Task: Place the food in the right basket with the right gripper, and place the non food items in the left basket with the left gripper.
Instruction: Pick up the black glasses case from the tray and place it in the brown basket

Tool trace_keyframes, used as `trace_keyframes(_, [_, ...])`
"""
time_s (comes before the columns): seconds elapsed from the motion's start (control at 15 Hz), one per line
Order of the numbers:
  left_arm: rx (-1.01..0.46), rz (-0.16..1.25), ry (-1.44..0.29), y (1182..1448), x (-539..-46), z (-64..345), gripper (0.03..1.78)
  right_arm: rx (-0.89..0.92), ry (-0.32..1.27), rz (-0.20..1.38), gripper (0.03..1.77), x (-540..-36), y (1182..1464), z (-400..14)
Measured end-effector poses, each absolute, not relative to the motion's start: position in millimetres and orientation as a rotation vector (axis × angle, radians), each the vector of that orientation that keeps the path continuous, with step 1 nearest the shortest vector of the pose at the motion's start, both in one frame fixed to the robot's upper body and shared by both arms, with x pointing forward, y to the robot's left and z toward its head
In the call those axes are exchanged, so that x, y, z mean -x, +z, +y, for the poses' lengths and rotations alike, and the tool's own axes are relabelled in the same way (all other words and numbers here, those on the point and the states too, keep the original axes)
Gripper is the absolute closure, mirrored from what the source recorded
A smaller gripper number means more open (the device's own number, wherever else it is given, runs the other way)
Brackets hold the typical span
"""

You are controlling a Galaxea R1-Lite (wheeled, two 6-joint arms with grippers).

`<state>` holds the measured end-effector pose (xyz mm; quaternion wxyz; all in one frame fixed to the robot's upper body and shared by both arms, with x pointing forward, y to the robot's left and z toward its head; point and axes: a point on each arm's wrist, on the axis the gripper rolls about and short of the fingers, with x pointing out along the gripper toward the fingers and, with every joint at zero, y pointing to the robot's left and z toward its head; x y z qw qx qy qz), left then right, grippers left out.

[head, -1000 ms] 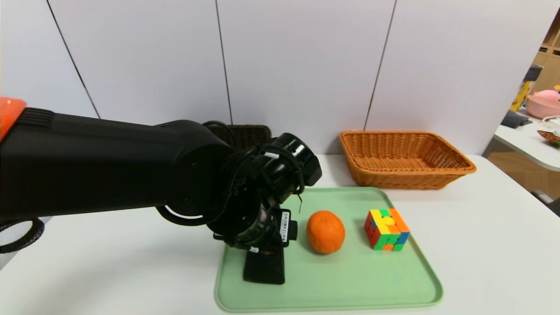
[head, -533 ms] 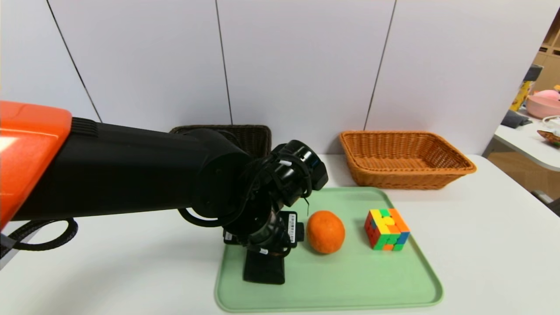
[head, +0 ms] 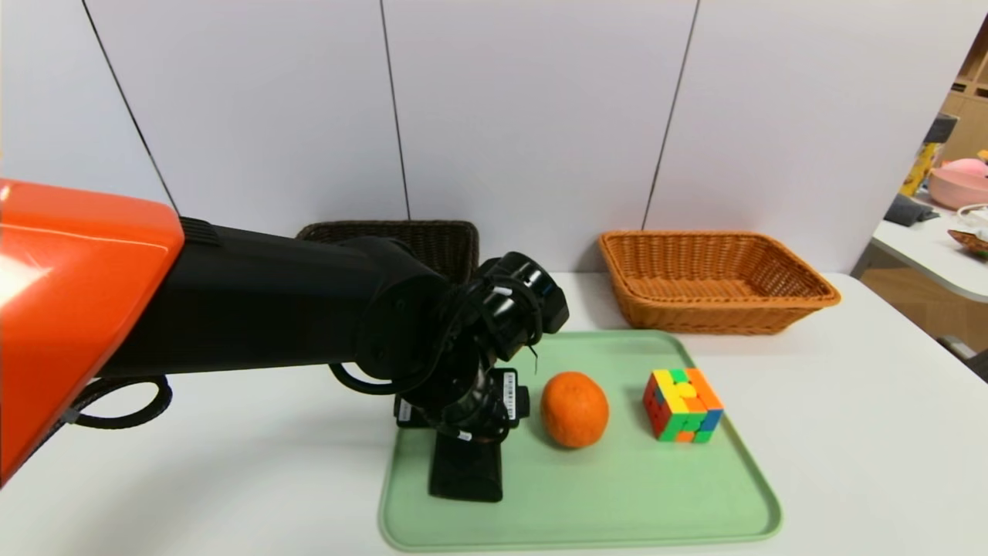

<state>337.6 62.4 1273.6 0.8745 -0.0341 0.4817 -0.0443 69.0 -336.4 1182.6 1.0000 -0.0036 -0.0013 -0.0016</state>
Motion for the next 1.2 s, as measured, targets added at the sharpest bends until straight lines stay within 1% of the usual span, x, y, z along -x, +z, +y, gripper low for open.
trace_keyframes(0.27, [0.108,0.986,-0.083,1268,-349,62,0.12,0.006,-0.003,-0.003,0.10,-69,1183,-336])
trace_keyframes(1.2, [0.087,1.017,-0.049,1252,-360,65,0.12,0.007,-0.003,-0.003,0.10,-69,1183,-336])
